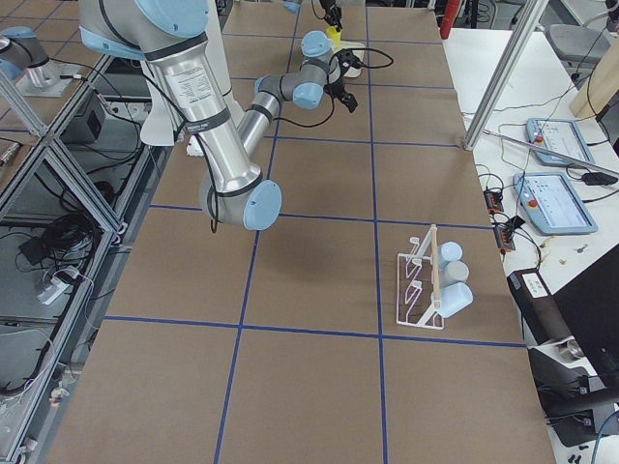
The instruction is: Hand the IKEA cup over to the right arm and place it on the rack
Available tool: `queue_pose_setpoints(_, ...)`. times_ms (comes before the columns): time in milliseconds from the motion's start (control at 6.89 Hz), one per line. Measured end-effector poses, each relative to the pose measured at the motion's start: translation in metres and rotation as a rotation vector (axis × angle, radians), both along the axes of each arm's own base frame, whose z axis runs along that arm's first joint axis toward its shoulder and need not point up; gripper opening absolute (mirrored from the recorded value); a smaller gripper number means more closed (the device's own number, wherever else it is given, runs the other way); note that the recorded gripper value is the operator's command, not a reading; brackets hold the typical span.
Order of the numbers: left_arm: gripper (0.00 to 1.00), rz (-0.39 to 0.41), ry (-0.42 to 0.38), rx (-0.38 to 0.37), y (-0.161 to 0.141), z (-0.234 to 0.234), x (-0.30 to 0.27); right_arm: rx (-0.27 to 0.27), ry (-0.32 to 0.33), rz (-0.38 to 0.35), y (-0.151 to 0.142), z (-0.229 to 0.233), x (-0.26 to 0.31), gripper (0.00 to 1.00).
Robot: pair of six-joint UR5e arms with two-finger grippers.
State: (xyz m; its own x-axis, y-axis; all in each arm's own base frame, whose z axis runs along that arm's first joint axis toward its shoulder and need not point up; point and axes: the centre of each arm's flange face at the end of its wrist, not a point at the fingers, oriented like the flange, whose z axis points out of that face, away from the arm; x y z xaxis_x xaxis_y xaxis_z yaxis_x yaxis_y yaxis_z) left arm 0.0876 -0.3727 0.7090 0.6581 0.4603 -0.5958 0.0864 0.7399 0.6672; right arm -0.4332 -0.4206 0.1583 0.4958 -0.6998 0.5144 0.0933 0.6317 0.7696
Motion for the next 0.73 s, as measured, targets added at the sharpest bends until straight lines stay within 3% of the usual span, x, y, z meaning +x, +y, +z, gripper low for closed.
queue_pose_setpoints(435,0.00,0.093,0.053,0.000,0.003,-0.008,0.006,0.000,-0.001,0.000,0.000,0.000,-0.001,1.00)
queue_pose_setpoints(726,0.00,0.072,0.075,0.010,-0.007,-0.017,-0.008,0.004,0.000,0.009,0.000,-0.001,-0.001,1.00)
